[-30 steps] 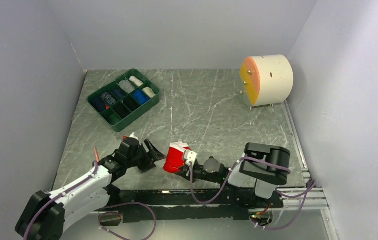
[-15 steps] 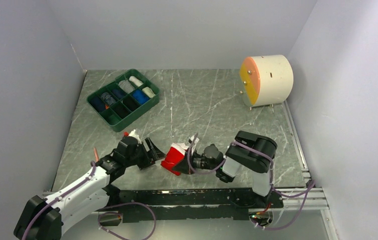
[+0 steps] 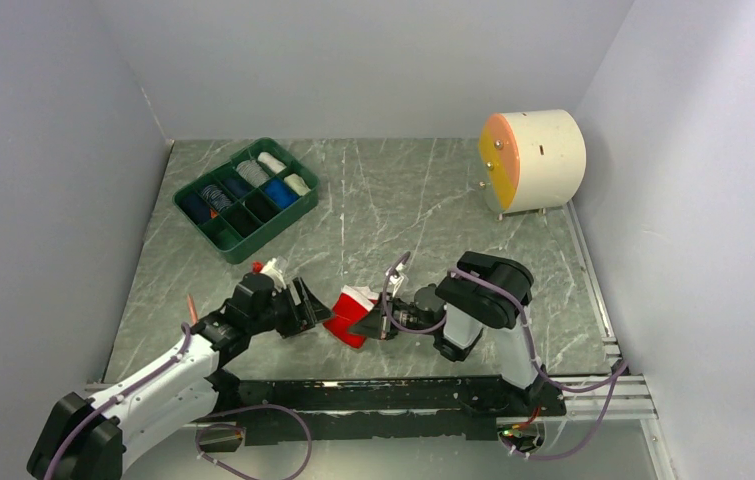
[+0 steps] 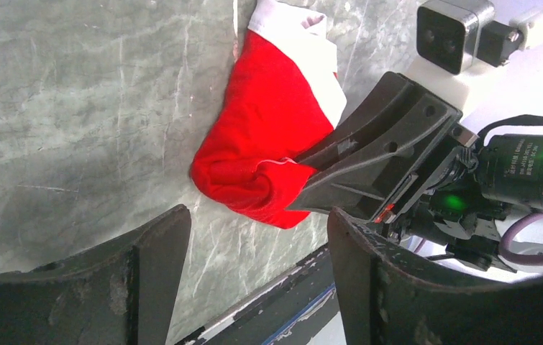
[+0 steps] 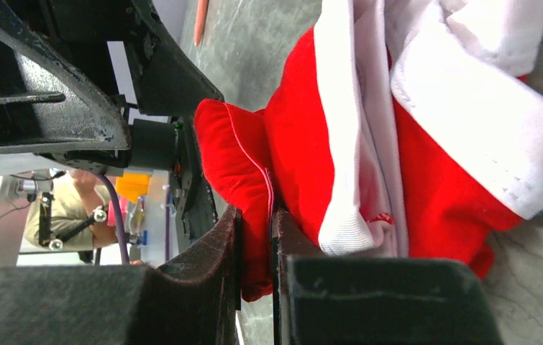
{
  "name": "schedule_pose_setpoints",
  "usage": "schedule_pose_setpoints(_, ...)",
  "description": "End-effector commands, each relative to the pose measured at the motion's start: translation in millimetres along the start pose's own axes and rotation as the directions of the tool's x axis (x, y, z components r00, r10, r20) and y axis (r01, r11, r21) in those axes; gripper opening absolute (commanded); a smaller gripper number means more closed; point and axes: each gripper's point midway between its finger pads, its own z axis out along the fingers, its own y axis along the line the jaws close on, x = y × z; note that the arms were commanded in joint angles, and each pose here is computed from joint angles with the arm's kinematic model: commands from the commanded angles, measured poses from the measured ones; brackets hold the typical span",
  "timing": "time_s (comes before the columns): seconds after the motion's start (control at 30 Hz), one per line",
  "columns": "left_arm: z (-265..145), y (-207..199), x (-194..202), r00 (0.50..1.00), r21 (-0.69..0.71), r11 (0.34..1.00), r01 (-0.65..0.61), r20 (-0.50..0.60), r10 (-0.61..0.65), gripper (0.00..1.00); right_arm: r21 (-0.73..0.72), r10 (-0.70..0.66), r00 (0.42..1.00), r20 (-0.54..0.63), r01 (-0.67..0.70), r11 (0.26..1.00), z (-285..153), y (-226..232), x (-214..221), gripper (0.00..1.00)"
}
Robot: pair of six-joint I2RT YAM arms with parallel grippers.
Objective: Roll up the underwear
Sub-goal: Roll the underwear to the center of the board.
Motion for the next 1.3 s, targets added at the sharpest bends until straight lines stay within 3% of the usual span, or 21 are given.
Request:
schedule_pose_setpoints(0.0,0.0,-10.8,-0.6,0.998,0.063,0.996,-0.069,-0.003,0.069,0.72,0.22,0.15,0.987,-0.064,-0.133,0.966,-19.0,-50.3,35.4,0.0)
schedule_pose_setpoints(0.3,7.9,-4.5,21.0,0.996,0.045,0.996,-0.071,-0.042,0.073,0.68,0.244,0.246,0.969,0.017,-0.242,0.939,-30.4,-58.1,36.8,0.01)
schedule_pose_setpoints(0.83,35.6,17.0,6.8,0.998,-0.086,0.995,0.04,0.048,-0.036,0.72,0.235,0.266,0.963,0.038,-0.268,0.934,-37.3,-57.3,38.9,0.03)
schedule_pose_setpoints(1.03,41.7,52.2,15.6,0.999,-0.262,0.965,0.03,0.022,-0.025,0.59,0.208,0.266,0.963,0.043,-0.269,0.94,-36.7,-50.9,35.9,0.06)
schedule_pose_setpoints(1.27,42.3,78.6,24.4,0.999,-0.413,0.91,-0.034,-0.025,0.026,0.47,0.226,0.204,0.978,0.042,-0.208,0.952,-37.3,-46.9,28.8,0.19)
